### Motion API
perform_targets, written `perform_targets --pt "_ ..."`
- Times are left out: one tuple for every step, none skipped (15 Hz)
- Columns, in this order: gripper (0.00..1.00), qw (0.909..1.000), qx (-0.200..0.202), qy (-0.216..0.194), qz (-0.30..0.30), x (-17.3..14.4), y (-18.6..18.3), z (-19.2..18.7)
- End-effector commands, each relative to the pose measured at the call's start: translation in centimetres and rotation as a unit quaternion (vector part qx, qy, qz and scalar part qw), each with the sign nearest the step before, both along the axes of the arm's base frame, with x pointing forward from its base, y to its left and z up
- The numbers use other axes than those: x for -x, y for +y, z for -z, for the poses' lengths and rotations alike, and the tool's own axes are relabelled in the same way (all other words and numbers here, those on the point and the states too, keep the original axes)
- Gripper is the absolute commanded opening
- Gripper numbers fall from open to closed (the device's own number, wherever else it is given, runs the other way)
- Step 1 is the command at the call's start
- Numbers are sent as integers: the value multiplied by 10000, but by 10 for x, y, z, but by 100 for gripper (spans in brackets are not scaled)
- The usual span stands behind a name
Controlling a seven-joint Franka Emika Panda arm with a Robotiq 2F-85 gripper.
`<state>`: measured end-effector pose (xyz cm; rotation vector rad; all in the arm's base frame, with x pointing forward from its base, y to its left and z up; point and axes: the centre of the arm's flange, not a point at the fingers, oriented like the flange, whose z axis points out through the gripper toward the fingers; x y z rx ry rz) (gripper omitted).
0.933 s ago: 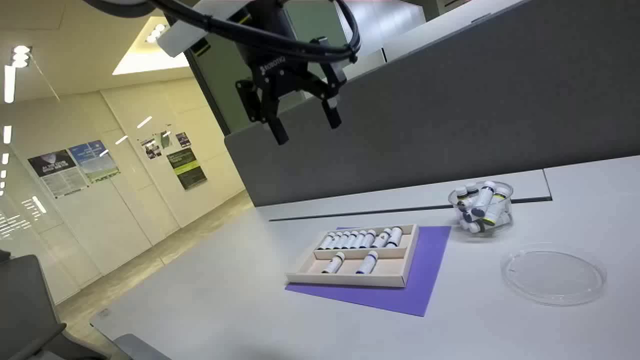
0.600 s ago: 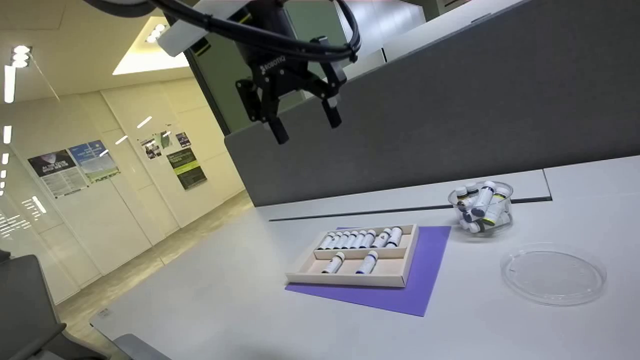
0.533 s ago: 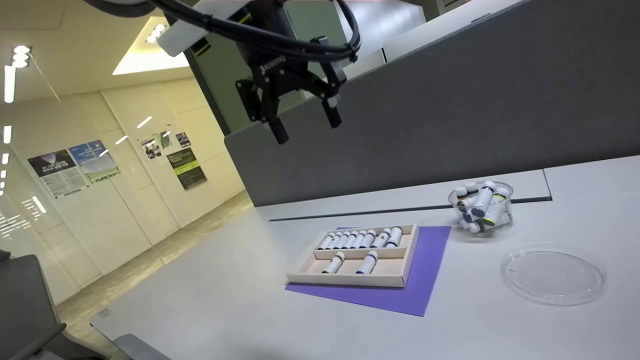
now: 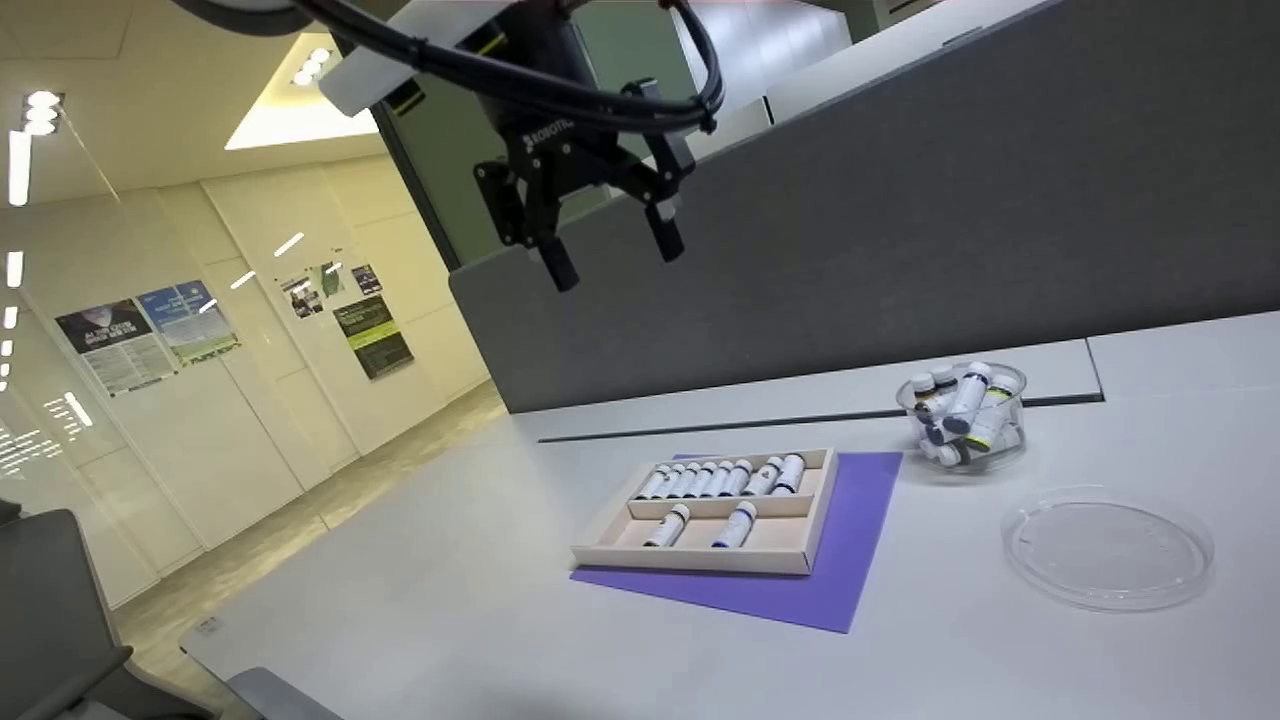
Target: Take a bottle from the clear bowl and put it on the bottom compartment of the box
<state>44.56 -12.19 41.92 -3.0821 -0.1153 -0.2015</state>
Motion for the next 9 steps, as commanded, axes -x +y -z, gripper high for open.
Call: perform_targets --pt "100 9990 -315 307 100 -44 -30 12" --pt "100 9985 -384 358 135 -57 -40 20" --pt "100 9979 -435 447 169 -72 -55 29" --pt "100 9977 -439 480 213 -85 -68 38" --pt "100 9977 -351 516 279 -96 -80 45" --pt "100 9971 -253 633 347 -110 -94 53" --pt "100 9963 -191 687 471 -124 -107 60" --pt "100 9960 -69 692 565 -137 -120 65" --pt "100 9957 21 703 600 -151 -132 71"
